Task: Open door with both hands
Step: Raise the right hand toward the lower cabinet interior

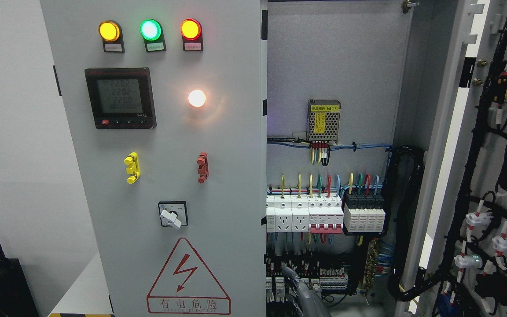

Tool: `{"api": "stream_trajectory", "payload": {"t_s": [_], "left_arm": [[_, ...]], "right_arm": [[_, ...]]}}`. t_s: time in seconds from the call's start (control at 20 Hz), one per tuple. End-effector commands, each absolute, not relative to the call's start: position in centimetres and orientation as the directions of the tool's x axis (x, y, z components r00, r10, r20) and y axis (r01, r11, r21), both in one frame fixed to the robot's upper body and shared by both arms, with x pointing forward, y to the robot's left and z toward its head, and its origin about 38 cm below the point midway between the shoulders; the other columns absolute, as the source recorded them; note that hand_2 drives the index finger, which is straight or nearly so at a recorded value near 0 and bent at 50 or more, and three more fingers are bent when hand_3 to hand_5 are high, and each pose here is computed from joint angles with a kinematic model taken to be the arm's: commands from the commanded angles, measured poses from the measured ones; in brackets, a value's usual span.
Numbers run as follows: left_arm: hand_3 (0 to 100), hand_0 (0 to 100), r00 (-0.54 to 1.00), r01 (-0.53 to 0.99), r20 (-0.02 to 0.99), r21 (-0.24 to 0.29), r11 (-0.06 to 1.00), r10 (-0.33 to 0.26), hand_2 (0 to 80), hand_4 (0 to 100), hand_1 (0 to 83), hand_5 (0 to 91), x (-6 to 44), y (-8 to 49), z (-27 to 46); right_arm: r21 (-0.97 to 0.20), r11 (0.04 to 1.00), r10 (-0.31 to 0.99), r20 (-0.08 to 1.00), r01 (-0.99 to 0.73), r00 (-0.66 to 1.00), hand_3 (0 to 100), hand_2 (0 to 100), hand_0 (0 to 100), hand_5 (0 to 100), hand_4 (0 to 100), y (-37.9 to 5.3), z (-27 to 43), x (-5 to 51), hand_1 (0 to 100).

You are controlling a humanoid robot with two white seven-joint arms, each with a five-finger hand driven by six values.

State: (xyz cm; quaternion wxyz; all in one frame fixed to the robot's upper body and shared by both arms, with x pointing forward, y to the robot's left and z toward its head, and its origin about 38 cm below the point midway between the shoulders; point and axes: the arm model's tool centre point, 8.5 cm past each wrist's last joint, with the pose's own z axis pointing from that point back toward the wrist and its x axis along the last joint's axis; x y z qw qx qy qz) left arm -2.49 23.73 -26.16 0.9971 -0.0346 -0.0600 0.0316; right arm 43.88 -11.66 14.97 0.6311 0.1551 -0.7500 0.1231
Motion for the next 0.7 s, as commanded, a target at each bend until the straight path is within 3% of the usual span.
{"api": "stream_trajectory", "payload": {"t_s": [0.0,0.65], "left_arm": [[0,0,0.99,-0.057,0.127,-0.074,0.996,0.066,0.0,3,0.0,0.0,-2.1,23.7,-26.2],[0,0,0.99,-0.058,0.128,-0.074,0.996,0.067,0.0,3,0.0,0.0,-2.1,23.7,-26.2]], "right_arm": [[0.003,0.926,-0.061,0.988,-0.377,-0.14,0,0,0,0,0,-11.6,14.8,45.3,0],[0.012,0.917,-0.078,0.986,-0.399,-0.151,0,0,0,0,0,-11.3,16.1,45.9,0]]}}
